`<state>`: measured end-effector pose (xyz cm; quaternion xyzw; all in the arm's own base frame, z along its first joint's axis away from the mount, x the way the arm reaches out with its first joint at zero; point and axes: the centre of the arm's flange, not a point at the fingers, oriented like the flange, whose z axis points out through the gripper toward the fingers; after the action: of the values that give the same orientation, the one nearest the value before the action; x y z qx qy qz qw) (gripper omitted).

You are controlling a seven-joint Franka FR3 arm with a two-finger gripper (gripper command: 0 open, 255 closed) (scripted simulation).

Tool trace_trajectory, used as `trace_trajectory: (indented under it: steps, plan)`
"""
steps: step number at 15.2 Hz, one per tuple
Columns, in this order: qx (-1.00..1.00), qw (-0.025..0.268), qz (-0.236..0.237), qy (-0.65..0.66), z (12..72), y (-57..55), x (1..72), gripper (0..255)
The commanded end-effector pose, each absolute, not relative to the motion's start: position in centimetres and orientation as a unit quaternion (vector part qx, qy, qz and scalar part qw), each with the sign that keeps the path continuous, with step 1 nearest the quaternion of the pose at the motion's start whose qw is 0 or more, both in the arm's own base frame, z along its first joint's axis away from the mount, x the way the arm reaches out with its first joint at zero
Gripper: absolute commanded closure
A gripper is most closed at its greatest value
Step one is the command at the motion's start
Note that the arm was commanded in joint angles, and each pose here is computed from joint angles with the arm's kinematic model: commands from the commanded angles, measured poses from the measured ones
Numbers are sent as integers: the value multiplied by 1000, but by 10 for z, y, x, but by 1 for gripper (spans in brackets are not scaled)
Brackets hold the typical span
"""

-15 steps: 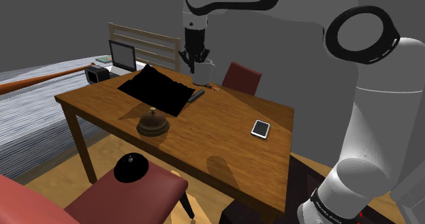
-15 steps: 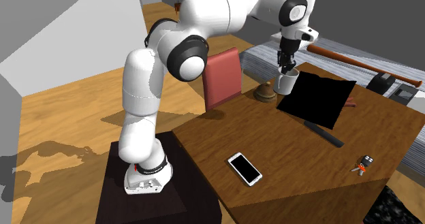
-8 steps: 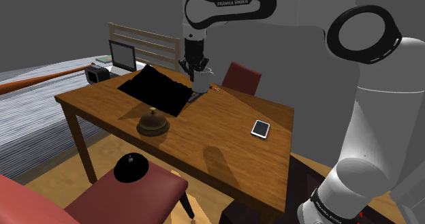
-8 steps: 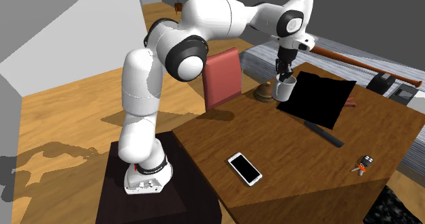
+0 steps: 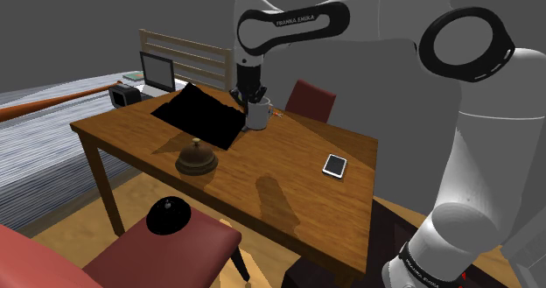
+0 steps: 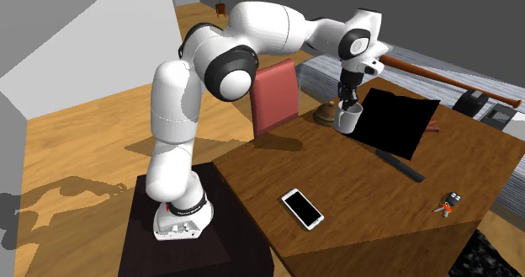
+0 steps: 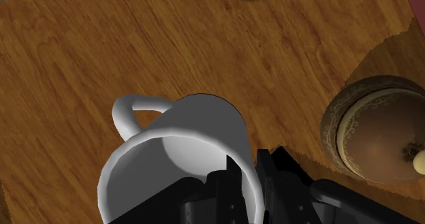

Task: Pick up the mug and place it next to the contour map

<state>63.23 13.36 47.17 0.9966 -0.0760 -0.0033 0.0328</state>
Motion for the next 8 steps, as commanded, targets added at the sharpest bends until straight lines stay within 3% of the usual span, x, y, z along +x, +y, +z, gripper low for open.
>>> trace_trajectory:
  steps: [1,8]
  plan:
    - [997,33,-3,-76,461,134,633,255]
    - [997,33,-3,-76,424,134,633,255]
